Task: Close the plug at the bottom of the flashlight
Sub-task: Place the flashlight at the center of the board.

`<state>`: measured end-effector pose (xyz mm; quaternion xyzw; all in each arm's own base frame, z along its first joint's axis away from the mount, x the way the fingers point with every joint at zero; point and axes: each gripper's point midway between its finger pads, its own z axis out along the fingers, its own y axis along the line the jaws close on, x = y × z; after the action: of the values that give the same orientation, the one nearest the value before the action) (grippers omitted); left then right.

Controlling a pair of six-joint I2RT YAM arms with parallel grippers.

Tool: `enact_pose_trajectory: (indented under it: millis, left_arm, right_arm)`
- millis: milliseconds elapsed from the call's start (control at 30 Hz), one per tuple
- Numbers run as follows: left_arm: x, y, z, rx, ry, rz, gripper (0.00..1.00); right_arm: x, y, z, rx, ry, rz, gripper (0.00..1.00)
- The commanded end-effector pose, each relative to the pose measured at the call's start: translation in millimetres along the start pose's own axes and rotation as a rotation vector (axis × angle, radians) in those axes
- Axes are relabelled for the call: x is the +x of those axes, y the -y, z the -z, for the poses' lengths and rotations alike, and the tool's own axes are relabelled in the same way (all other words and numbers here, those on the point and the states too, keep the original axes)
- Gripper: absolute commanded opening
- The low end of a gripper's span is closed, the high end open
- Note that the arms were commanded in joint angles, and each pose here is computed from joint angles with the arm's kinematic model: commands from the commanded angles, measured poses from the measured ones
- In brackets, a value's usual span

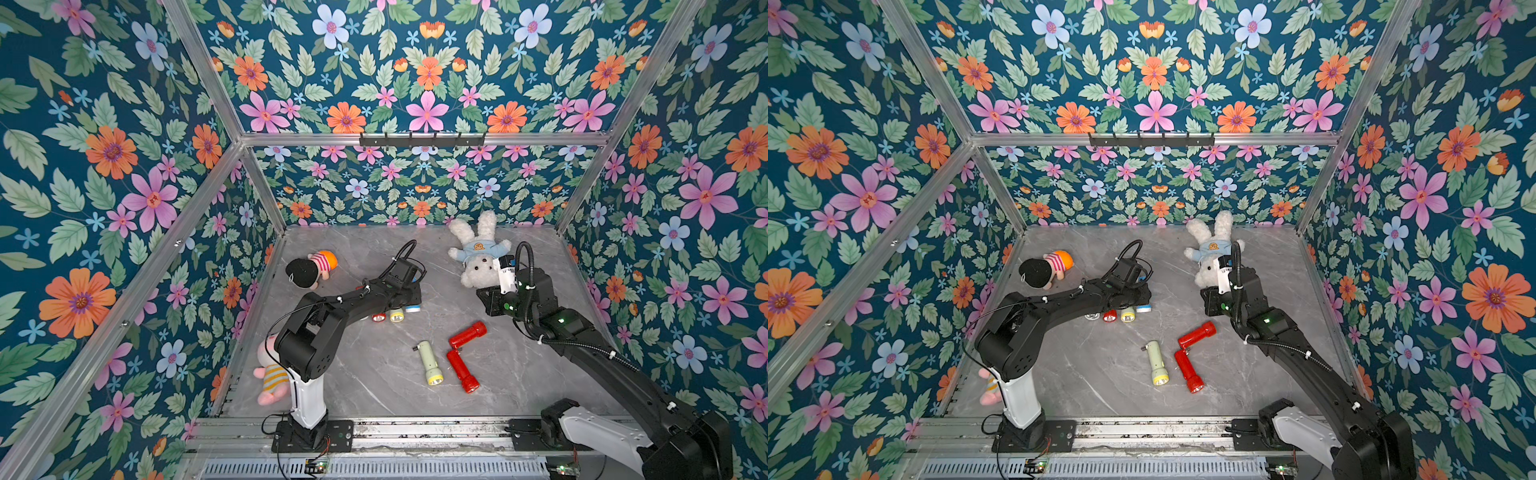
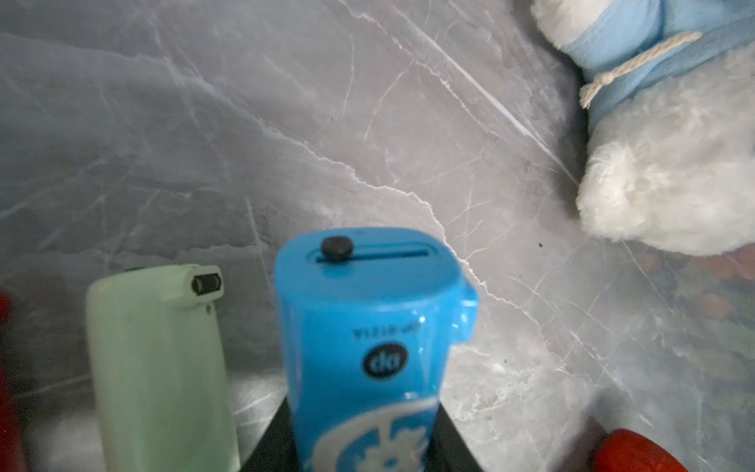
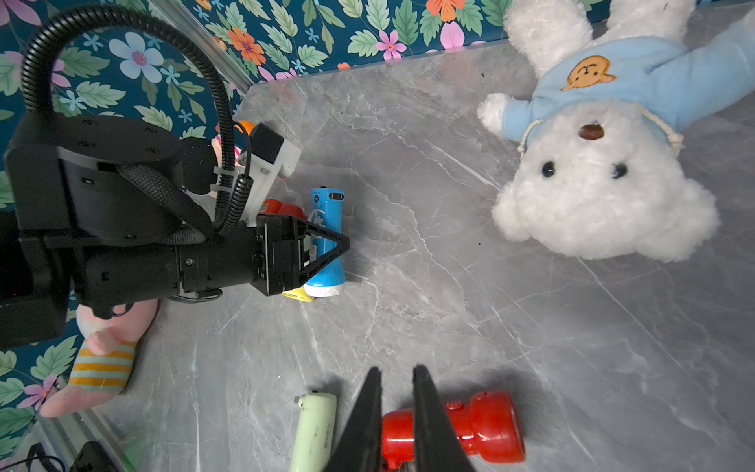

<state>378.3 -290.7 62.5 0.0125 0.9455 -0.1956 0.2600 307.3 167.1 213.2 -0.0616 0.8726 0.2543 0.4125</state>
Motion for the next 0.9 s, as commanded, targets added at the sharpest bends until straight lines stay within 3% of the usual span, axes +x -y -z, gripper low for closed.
enact_pose_trajectory:
  millis: [0,133,333,533,867]
  left_arm:
    - [1,2,-4,0.026,-0.012,0.036,0.05]
    - [7,-2,-10,0.02,-0.037,0.056,0.14]
    - [16,-3,-13,0.029,-0.061,0.072,0.16]
    - [26,-5,-18,0.041,-0.091,0.101,0.28]
    - [47,-16,-21,0.028,-0.136,0.139,0.34]
  right_arm:
    - [-1,1,-1,0.002,0.007,-0.006,0.18]
    - [0,2,-2,0.006,0.004,-0.007,0.19]
    - [0,5,-2,0.018,0.011,-0.007,0.19]
    - [2,6,-3,0.022,0.008,-0.013,0.2]
    - [1,7,-3,0.024,0.017,-0.02,0.21]
